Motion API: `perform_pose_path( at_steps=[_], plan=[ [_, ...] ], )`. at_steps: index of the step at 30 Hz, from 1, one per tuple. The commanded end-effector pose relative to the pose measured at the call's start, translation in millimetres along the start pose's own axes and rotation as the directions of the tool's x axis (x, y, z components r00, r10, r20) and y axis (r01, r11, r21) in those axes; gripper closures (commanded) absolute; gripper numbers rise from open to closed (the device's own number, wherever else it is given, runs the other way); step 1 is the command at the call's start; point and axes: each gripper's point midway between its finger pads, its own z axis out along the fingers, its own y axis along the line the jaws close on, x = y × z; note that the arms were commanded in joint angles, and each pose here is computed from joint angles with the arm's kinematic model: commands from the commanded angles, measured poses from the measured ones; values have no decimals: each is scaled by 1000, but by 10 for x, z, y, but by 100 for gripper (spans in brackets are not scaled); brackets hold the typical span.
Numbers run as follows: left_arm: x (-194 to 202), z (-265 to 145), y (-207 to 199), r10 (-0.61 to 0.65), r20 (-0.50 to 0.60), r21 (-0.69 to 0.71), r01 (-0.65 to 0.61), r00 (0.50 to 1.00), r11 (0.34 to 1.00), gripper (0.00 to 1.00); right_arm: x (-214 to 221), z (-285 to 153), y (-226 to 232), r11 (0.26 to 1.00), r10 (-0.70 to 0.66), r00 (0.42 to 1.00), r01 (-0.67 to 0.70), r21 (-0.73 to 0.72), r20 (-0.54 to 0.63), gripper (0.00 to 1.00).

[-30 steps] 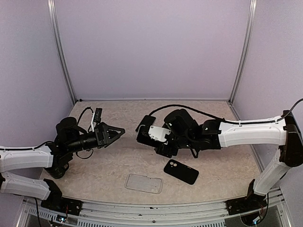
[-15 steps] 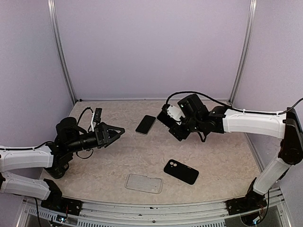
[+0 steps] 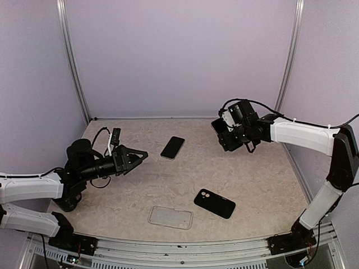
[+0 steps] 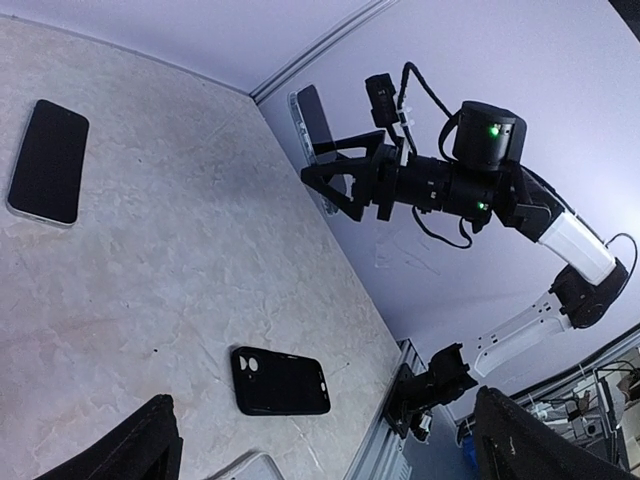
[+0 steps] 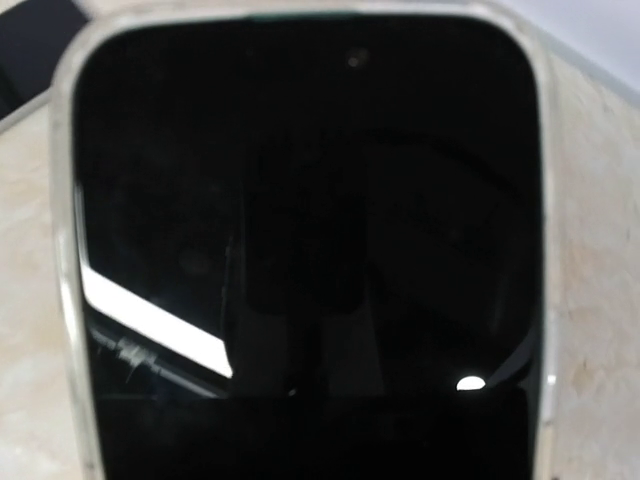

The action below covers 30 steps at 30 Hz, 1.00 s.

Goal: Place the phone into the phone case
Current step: Place the phone with the phone case at the center of the board.

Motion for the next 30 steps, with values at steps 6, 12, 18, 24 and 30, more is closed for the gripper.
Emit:
perform_pose_path(
  at_steps=[6, 12, 18, 24, 30],
  plan=[
    [-150, -55, 121, 79, 38, -132, -74, 996, 989, 1, -133, 215, -433, 968, 250, 968, -250, -24, -6, 68],
    [-193, -91, 210, 138, 45, -232, -124, 989, 965, 1, -29, 474, -591, 960, 281, 958, -280, 15, -57, 67],
    [-203, -97, 238, 201, 37, -311, -180, 979, 933, 1, 92, 765, -765, 948, 318, 942, -315, 43, -110, 67],
    [-200, -107, 221, 252, 35, -359, -223, 967, 906, 1, 257, 1081, -942, 931, 364, 916, -358, 68, -169, 67],
    [-193, -114, 219, 274, 35, -381, -241, 961, 893, 1, 418, 1321, -1060, 911, 412, 888, -399, 103, -204, 65]
  ],
)
